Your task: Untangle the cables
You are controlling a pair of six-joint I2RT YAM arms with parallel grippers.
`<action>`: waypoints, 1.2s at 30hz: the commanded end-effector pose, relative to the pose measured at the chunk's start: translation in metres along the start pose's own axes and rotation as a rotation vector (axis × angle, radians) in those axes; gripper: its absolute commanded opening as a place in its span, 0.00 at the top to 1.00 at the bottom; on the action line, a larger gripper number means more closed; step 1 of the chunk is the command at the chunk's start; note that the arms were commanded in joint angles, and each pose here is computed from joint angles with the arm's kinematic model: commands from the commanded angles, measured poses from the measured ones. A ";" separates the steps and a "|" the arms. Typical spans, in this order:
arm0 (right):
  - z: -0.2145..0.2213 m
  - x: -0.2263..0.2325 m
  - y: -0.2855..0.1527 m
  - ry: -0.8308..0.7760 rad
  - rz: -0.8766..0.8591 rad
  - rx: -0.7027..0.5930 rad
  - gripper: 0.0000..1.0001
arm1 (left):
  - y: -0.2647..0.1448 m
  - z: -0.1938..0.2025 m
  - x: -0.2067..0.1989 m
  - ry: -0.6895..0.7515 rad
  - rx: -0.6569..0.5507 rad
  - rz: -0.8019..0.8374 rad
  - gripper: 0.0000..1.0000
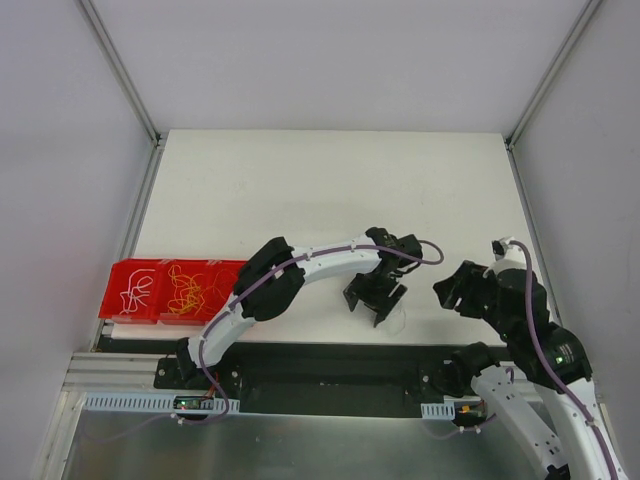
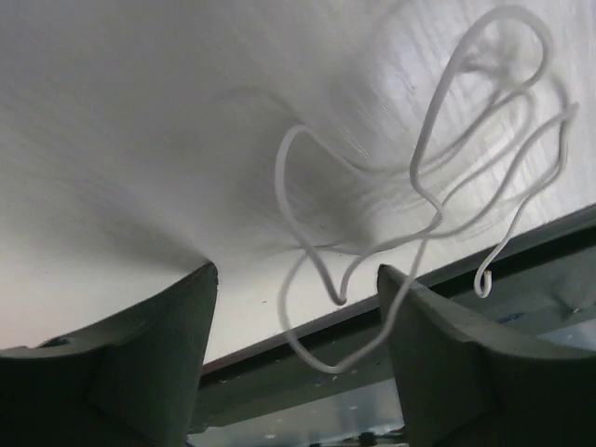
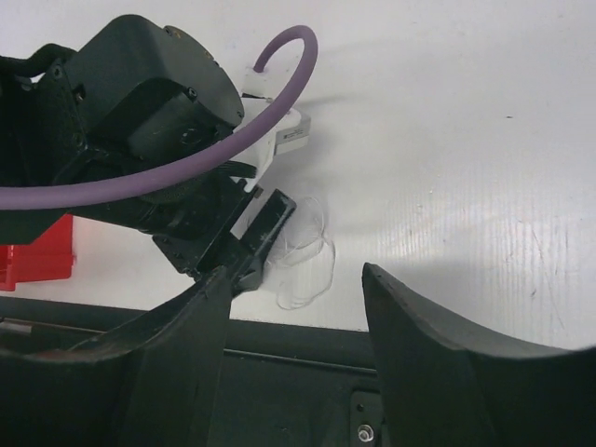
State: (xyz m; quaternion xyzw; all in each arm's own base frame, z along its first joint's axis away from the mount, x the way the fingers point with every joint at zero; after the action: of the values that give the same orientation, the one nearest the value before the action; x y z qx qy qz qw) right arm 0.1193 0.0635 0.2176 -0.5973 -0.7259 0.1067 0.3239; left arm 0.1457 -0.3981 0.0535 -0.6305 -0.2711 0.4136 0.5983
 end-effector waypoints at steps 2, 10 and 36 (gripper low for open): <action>-0.012 -0.005 -0.007 -0.055 0.043 -0.019 0.39 | -0.008 0.003 0.025 0.006 -0.024 -0.178 0.56; -0.017 0.006 0.007 -0.114 0.000 0.027 0.40 | -0.060 -0.018 0.031 0.021 -0.233 -0.245 1.00; -0.008 0.004 0.004 -0.132 -0.011 0.055 0.40 | -0.105 -0.036 0.048 -0.180 -0.304 -0.015 0.14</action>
State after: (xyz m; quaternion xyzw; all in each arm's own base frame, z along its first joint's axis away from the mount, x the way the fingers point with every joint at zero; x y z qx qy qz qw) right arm 0.1273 0.0694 0.2140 -0.5724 -0.7415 0.1700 0.3059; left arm 0.2085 -0.3425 0.1419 -0.6602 -0.4243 0.3713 0.4962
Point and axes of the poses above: each gripper's point midway between its finger pads, its own y axis out along the fingers, its own x axis along the line the jaws close on, z = x × y, the point moved 3 cm from there along -y, back along the fingers, and after that the axes turned 4 degrees about -y, right-handed, at the moved point
